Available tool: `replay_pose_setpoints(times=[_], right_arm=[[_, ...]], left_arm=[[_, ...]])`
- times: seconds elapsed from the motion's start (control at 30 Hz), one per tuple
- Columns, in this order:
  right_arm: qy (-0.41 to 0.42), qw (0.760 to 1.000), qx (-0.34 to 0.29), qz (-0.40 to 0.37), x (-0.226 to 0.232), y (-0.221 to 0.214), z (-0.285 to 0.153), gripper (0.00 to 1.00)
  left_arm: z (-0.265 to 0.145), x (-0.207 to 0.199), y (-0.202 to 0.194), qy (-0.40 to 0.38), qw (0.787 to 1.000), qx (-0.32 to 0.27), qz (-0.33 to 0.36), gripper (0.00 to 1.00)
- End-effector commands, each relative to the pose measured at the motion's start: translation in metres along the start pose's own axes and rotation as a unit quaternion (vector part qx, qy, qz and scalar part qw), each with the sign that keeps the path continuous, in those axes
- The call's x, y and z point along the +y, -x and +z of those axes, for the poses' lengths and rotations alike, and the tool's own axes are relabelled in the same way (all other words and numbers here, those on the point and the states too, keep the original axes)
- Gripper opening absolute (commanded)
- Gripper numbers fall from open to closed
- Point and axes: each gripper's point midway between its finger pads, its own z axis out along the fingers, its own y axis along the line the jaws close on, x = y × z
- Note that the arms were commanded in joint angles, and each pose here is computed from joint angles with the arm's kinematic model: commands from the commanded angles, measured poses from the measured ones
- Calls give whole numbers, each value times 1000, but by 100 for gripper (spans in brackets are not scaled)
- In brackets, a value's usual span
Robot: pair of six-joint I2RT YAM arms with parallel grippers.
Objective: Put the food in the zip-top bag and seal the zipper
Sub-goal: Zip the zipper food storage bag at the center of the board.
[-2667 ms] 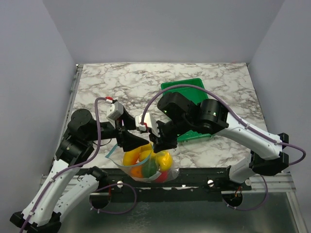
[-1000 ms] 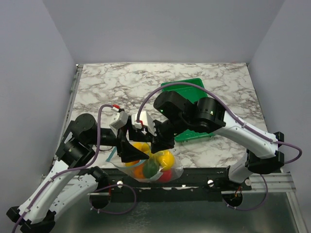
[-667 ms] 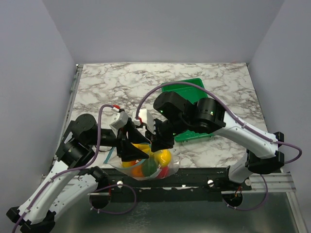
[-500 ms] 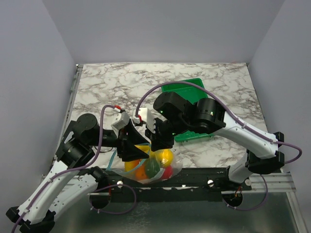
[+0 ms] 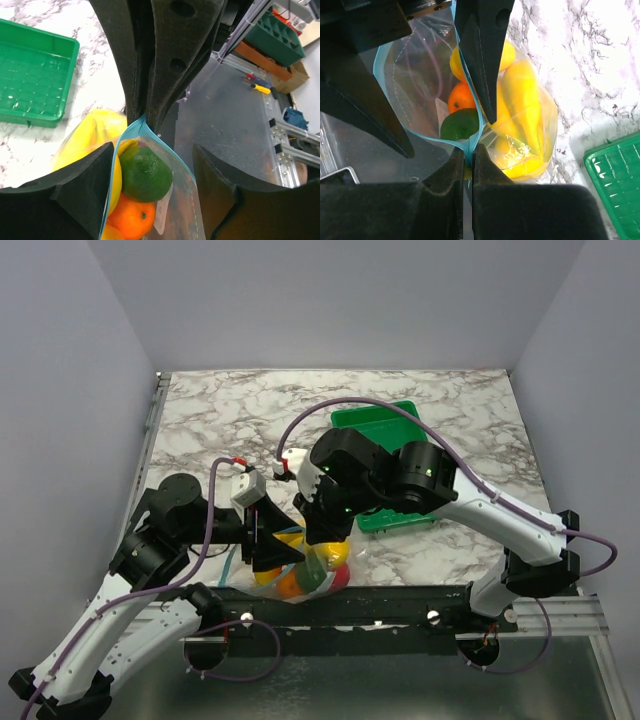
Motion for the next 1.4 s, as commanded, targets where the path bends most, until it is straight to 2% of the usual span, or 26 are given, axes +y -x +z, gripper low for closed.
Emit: replay_pose_setpoints(times=[0.0, 0.17, 0.23, 0.4, 0.5, 0.53, 0.57, 0.73, 0.8, 0.93, 1.07, 1.17, 1.37], right_arm=[[-14, 998, -60, 30, 0, 31, -2, 1], [-23, 996, -73, 45, -2, 40, -1, 1], [-24, 996, -78, 47, -1, 43, -2, 1], [-27, 995, -86, 47, -2, 44, -8, 1], [-24, 995, -89, 46, -1, 43, -11, 1], [-24, 995, -90, 44, 0, 42, -12, 1], [-21, 995, -91, 42, 1, 41, -13, 1], [-16, 995, -93, 28, 2, 36, -17, 1], [-14, 995, -98, 19, 3, 33, -20, 5], [-14, 992, -123, -5, 1, 31, -25, 25], [-16, 985, -170, -29, 0, 33, -33, 41], [-4, 979, -198, -46, 3, 30, -34, 45], [31, 971, -229, -69, 13, 22, -31, 47]], left_arm=[[-6, 6, -2, 37, 999, 5, 2, 67], [-7, 8, -4, 46, 999, 7, 3, 66], [-8, 8, -5, 47, 999, 8, 4, 62], [-10, 7, -6, 51, 999, 6, 14, 40], [-11, 9, -7, 59, 998, 7, 19, 17], [-11, 10, -7, 63, 998, 7, 19, 3], [-11, 13, -7, 70, 997, 7, 20, 0], [-12, 14, -5, 75, 997, 6, 30, 0], [-12, 15, -3, 78, 996, 7, 32, 0], [-12, 15, -3, 78, 996, 8, 34, 0], [-12, 14, -1, 75, 996, 7, 39, 0], [-12, 12, 0, 73, 996, 5, 41, 0], [-12, 11, 3, 72, 997, 2, 40, 0]])
